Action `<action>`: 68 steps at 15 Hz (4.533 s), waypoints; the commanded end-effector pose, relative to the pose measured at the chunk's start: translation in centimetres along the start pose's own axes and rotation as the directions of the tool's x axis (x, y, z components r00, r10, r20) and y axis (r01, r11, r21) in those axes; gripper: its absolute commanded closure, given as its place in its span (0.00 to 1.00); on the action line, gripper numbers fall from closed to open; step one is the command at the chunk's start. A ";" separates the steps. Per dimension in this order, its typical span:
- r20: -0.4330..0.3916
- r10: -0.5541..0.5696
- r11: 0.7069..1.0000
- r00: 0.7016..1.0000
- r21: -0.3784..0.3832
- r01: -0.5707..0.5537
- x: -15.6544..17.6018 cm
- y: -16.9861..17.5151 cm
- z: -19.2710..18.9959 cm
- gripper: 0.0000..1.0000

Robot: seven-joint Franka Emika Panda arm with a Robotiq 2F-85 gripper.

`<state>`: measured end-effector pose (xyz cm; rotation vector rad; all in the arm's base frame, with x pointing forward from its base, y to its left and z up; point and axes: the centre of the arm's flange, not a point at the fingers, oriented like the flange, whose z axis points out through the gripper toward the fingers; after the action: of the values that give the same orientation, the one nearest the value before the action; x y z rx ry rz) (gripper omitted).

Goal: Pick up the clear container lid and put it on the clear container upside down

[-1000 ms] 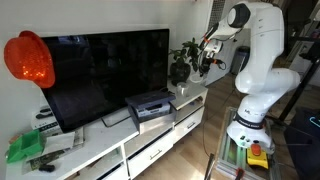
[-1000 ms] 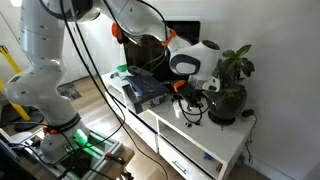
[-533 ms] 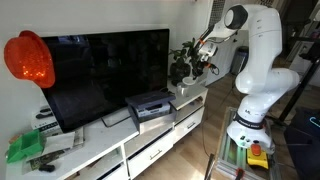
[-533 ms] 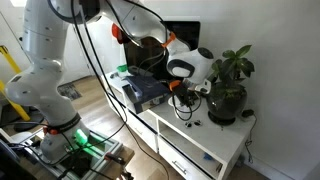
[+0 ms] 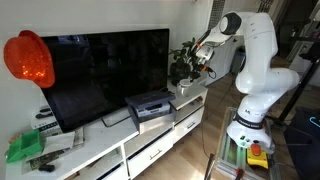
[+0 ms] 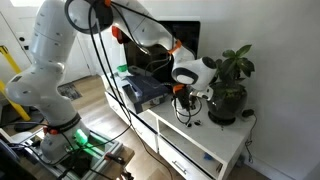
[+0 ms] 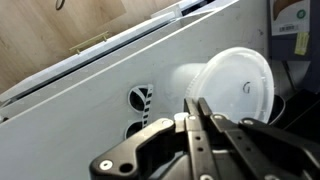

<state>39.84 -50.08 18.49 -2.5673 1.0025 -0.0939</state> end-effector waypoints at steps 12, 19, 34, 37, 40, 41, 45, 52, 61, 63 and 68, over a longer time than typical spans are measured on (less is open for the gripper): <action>0.024 0.116 0.992 0.993 0.054 -0.117 2.6 0.1 2.0 0.99; 0.042 0.113 0.991 0.993 0.062 -0.115 2.2 0.1 2.3 0.99; 0.025 0.114 0.993 0.993 0.041 -0.115 2.1 0.4 3.3 0.99; 0.016 0.111 0.993 0.994 0.035 -0.111 2.2 0.4 3.3 0.99; 0.015 0.109 0.993 0.994 0.034 -0.109 2.1 0.3 3.2 0.69; 0.017 0.108 0.993 0.994 0.036 -0.109 2.1 0.3 3.1 0.67; 0.015 0.104 0.994 0.994 0.040 -0.104 2.0 0.1 2.8 0.45; 0.010 0.093 0.995 0.996 0.040 -0.093 1.8 -0.3 2.2 0.01; -0.023 -0.092 0.994 0.995 -0.058 0.091 -1.2 -2.4 -8.9 0.00; -0.008 -0.150 0.986 0.989 -0.073 0.149 -2.7 -2.9 -12.3 0.00; 0.028 -0.243 0.966 0.970 -0.089 0.245 -6.5 -4.4 -18.3 0.00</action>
<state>36.86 -51.19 34.38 -2.7283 0.7738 -0.1168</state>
